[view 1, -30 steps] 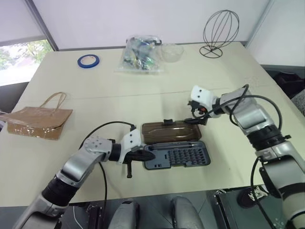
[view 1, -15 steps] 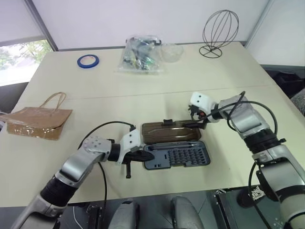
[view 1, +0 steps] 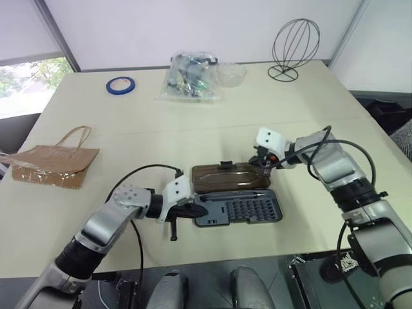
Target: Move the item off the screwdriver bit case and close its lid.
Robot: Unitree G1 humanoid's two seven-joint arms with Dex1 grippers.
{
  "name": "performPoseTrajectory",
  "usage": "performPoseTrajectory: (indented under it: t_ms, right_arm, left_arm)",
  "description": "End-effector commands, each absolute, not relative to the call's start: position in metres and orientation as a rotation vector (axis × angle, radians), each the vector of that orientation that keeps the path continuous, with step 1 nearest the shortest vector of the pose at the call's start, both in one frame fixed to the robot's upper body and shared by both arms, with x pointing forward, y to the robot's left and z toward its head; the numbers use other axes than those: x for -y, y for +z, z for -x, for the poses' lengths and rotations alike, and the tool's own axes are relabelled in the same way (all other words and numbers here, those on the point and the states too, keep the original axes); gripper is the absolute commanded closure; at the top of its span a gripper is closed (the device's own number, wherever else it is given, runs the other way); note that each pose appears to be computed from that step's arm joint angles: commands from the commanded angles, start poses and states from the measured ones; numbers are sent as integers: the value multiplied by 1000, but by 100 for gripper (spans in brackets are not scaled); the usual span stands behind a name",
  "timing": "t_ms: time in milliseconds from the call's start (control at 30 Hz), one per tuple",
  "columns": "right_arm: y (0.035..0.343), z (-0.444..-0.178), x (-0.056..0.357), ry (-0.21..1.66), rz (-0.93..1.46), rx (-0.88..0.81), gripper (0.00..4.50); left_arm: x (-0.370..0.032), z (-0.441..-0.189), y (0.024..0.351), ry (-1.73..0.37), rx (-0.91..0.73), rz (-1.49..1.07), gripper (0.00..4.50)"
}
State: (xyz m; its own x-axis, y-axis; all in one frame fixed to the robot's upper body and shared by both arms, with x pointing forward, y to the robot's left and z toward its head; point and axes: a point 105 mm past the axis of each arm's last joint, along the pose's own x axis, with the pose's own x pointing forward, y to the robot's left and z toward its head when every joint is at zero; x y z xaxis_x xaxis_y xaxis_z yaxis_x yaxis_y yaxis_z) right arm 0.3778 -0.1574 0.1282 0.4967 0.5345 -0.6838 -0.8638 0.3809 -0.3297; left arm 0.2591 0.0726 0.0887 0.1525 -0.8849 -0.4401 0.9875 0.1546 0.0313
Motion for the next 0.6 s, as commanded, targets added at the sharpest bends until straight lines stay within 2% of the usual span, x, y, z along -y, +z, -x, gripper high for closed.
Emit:
performPoseTrajectory:
  t_ms: [33,400,433,467,533,600]
  right_arm:
    - [119,-372,158,963,741,-557,447]
    - [107,-385,160,957,737,-582,447]
    - [107,-388,160,951,739,-579,392]
    - [107,-390,161,945,742,-585,362]
    - [107,-392,163,942,746,-594,266]
    - [107,-393,163,944,745,-593,153]
  left_arm:
    - [-73,-260,88,-1374,-359,-352,450]
    - [-72,-261,88,-1368,-353,-353,450]
    - [-72,-261,88,-1368,-353,-352,450]
    - [-72,-261,88,-1367,-354,-352,450]
    - [-72,-260,88,-1365,-353,-351,450]
    - [-72,-260,89,-1363,-352,-350,450]
